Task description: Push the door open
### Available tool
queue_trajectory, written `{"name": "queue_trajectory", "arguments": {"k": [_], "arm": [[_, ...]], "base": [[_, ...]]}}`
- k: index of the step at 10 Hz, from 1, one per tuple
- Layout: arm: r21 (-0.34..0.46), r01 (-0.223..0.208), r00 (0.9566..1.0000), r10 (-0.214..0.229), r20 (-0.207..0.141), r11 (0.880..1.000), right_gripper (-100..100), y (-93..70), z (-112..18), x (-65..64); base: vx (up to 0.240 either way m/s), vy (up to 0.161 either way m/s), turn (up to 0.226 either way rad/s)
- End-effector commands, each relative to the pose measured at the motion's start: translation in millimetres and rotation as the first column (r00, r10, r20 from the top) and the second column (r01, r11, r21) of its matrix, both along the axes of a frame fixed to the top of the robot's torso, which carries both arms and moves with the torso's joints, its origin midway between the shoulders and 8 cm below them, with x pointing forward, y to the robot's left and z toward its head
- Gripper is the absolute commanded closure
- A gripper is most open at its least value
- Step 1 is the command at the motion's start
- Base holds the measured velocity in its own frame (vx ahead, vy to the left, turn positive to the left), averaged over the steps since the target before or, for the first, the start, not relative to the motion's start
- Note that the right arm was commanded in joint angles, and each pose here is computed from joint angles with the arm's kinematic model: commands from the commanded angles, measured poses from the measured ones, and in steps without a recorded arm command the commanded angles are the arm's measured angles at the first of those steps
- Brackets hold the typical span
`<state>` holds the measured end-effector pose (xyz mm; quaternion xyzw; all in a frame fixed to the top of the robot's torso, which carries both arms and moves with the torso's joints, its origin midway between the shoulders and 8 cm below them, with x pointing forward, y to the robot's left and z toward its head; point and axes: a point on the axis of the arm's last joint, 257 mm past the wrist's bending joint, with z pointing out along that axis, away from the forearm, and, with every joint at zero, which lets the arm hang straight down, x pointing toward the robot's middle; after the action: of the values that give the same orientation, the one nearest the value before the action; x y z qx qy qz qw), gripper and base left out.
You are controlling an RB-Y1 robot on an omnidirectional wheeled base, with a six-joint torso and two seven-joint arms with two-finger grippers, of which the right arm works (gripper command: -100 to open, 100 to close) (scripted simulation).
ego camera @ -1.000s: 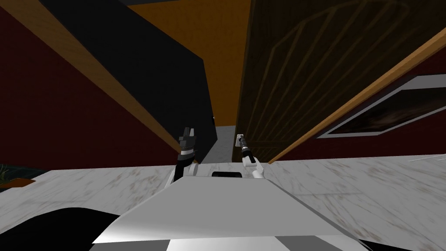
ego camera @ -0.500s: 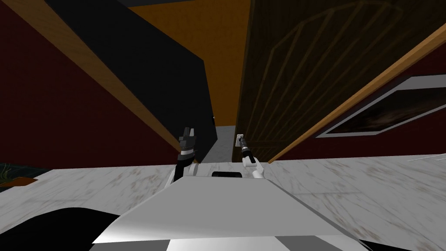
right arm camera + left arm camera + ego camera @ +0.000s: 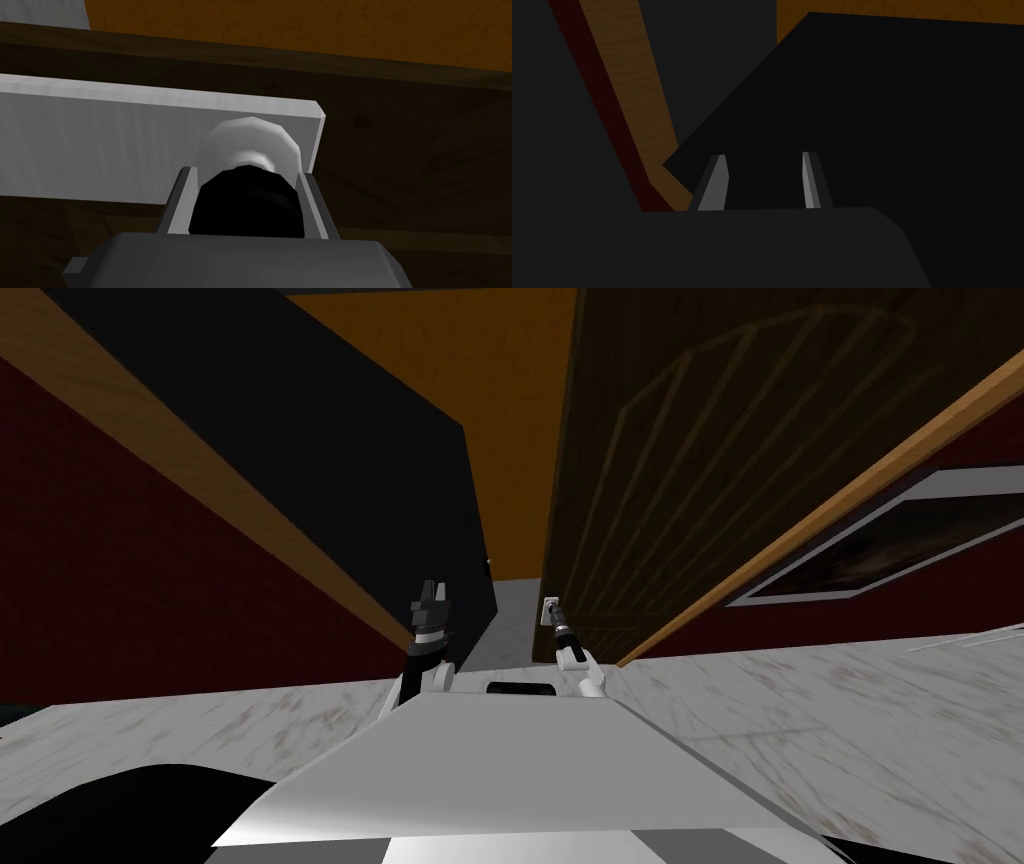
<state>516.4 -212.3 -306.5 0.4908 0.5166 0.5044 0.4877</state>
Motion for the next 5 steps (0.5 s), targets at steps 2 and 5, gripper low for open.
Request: {"name": "queue_trajectory", "arguments": {"k": [2, 5], "arm": [[-0.016, 0.015, 0.9997, -0.014, 0.019, 1.000, 100, -9.4, 8.5, 7.1], [-0.027, 0.028, 0.9994, -0.028, 0.021, 0.999, 100, -14.9, 9.1, 13.4]], "base": [[0.194, 0.059, -0.118], [0.200, 0.078, -0.175]]}}
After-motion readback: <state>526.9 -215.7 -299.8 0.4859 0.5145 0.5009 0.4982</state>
